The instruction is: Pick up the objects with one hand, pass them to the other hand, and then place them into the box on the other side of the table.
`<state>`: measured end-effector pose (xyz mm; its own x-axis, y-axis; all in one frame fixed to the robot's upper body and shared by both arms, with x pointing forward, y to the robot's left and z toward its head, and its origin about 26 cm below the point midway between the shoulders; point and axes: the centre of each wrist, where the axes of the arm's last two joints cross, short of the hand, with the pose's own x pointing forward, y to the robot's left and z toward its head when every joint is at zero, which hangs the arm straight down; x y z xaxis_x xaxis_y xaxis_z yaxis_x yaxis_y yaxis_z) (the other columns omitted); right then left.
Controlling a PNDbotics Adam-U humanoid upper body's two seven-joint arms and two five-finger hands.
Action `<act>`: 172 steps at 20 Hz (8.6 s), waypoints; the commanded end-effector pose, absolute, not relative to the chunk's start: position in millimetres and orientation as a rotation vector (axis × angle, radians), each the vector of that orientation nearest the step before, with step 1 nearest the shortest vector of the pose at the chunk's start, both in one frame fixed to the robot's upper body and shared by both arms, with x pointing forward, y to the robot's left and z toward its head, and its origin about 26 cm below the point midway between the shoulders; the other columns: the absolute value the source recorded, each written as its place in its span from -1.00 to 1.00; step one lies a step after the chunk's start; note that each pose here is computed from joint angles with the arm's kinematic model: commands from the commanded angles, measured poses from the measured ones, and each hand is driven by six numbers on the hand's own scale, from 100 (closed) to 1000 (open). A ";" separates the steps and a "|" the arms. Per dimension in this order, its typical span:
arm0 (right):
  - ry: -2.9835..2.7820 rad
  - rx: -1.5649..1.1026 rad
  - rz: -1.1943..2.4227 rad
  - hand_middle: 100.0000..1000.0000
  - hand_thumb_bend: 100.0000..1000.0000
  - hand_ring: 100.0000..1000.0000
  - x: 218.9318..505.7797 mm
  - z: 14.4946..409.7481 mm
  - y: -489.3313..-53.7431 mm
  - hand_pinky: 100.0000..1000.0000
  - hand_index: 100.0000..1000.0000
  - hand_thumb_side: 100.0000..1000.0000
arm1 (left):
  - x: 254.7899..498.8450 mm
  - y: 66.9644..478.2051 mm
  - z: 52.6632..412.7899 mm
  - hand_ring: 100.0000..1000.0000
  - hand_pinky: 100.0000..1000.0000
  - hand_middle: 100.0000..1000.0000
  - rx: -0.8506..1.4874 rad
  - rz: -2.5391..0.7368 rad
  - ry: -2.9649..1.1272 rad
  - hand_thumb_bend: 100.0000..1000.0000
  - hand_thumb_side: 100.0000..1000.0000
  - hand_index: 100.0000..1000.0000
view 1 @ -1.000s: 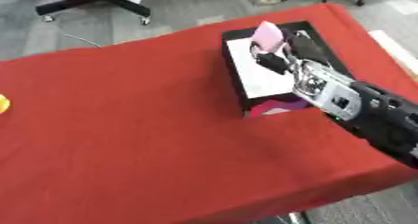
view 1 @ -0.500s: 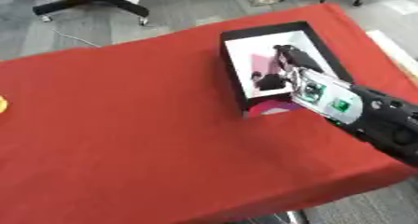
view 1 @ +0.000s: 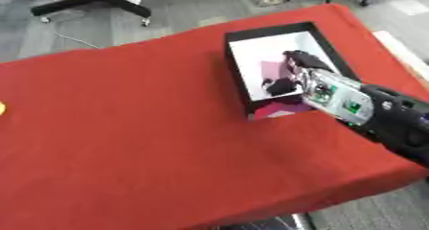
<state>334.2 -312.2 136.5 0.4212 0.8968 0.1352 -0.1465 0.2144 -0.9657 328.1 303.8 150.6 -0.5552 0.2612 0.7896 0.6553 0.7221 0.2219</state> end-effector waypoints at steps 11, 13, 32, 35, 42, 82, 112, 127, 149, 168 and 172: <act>-0.623 -1.492 1.051 1.00 -0.36 1.00 310.4 214.3 -284.7 1.00 1.00 0.78 | 325.5 305.9 157.8 0.39 0.51 0.35 -0.675 -0.671 -2.162 -1.00 0.48 0.47; -0.611 -1.486 1.061 1.00 -0.16 1.00 309.6 211.4 -284.1 1.00 1.00 0.33 | 325.4 305.9 158.0 0.39 0.50 0.35 -0.675 -0.671 -2.162 -1.00 0.48 0.47; -0.655 -1.476 1.133 1.00 -0.23 1.00 297.5 220.2 -279.0 1.00 1.00 -0.36 | 325.0 311.1 157.2 0.38 0.50 0.34 -0.638 -0.667 -2.157 -1.00 0.48 0.46; -0.713 -1.574 1.180 1.00 -0.25 0.42 294.4 235.8 -271.2 1.00 1.00 -0.56 | 326.8 315.9 159.4 0.37 0.50 0.33 -0.573 -0.675 -2.164 -1.00 0.71 0.46; -1.127 -1.847 1.296 1.00 -0.36 0.20 300.8 244.7 -240.7 1.00 1.00 -1.00 | 349.0 332.7 174.3 0.37 0.50 0.33 -0.262 -0.762 -2.174 -1.00 0.22 0.46; -1.873 -1.584 1.323 1.00 -0.47 0.39 276.5 184.3 -134.9 0.80 1.00 -1.00 | 470.8 396.8 133.1 0.53 0.70 0.51 1.306 -1.611 -0.909 -0.14 -0.32 0.76; -1.864 -1.553 1.320 1.00 -0.58 0.40 273.4 178.3 -132.3 0.78 1.00 -1.00 | 428.9 447.1 69.2 0.50 0.65 0.56 1.220 -1.344 -0.874 -0.49 -0.49 0.77; -1.873 -1.544 1.308 1.00 -0.72 0.41 272.5 177.2 -130.8 0.76 1.00 -1.00 | 421.1 442.7 44.8 -0.24 0.15 -0.29 1.376 -1.201 -1.029 -0.82 -0.78 0.04; -1.875 -1.543 1.317 1.00 -0.75 0.40 272.8 176.2 -133.3 0.78 1.00 -1.00 | 439.7 420.0 114.3 -0.48 0.02 -0.81 1.110 -1.045 -1.620 -1.00 -0.58 -0.52; -2.092 -1.465 1.420 1.00 -0.46 0.28 274.2 188.5 -125.9 0.84 1.00 -1.00 | 443.4 252.6 119.3 -0.51 0.01 -0.82 -0.288 -1.310 -1.885 -1.00 -0.53 -0.55; -2.147 -1.463 1.406 1.00 -0.48 0.24 273.9 189.8 -124.2 0.83 1.00 -1.00 | 438.0 217.3 121.7 -0.51 0.01 -0.82 -0.494 -1.327 -1.863 -1.00 -0.52 -0.55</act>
